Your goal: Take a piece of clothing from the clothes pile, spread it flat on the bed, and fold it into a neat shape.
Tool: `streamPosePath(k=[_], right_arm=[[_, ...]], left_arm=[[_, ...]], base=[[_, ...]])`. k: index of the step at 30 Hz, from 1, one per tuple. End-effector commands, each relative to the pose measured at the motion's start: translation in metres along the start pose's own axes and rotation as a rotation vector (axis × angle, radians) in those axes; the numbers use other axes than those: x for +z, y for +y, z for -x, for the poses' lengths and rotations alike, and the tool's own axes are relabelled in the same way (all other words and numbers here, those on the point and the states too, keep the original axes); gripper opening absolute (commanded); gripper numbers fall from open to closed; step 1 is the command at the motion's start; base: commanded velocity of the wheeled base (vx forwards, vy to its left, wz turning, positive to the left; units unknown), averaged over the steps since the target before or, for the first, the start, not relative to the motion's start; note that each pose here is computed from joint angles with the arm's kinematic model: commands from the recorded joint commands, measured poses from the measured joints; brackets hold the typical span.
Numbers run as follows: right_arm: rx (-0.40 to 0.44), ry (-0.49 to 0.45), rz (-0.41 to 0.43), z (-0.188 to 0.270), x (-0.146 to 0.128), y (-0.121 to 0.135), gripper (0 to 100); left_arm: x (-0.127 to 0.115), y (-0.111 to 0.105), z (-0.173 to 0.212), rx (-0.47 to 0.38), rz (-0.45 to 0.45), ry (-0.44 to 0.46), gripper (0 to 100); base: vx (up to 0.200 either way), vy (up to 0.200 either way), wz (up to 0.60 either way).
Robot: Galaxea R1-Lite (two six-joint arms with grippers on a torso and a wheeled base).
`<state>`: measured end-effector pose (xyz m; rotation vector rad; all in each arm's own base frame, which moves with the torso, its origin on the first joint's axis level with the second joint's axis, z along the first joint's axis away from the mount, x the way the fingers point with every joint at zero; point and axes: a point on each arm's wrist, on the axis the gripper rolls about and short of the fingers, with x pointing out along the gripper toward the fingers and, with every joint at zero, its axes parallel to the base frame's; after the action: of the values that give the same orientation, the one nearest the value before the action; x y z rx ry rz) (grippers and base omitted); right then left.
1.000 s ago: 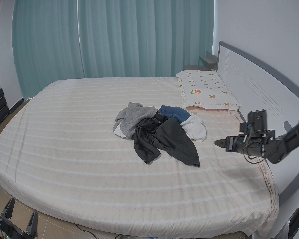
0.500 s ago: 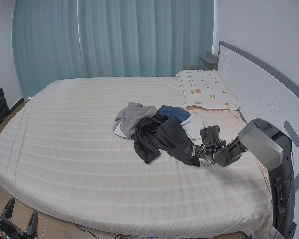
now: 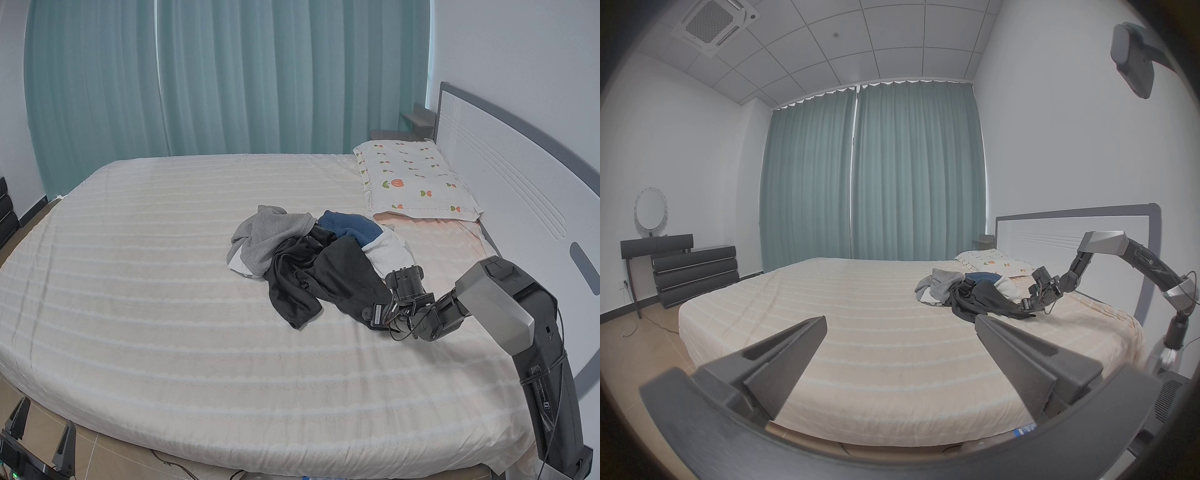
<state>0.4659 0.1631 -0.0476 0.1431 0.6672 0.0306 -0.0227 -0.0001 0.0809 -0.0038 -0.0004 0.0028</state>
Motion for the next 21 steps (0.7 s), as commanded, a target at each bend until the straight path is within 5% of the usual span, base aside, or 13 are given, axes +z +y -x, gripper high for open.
streamPosePath(k=[1, 7, 8, 16, 21], right_arm=[[-0.009, 0.012, 0.004, -0.01, -0.005, 0.001, 100], [-0.016, 0.021, 0.0, -0.013, -0.006, 0.0, 100], [-0.016, 0.014, -0.002, -0.013, -0.005, 0.001, 0], [0.009, 0.006, -0.093, 0.015, 0.012, 0.003, 0], [0.076, 0.079, -0.151, 0.05, 0.011, -0.003, 0]], left_arm=[[-0.005, 0.0, 0.0, 0.0, 0.001, -0.001, 100], [-0.005, 0.0, 0.0, 0.0, 0.001, -0.001, 100], [-0.005, 0.0, 0.0, 0.0, 0.001, 0.0, 100], [-0.005, 0.0, 0.0, 0.0, 0.001, -0.001, 100], [-0.005, 0.0, 0.0, 0.0, 0.001, -0.001, 100]], base=[[0.0, 0.0, 0.0], [0.0, 0.0, 0.0], [0.0, 0.0, 0.0], [0.0, 0.0, 0.0], [0.0, 0.0, 0.0]])
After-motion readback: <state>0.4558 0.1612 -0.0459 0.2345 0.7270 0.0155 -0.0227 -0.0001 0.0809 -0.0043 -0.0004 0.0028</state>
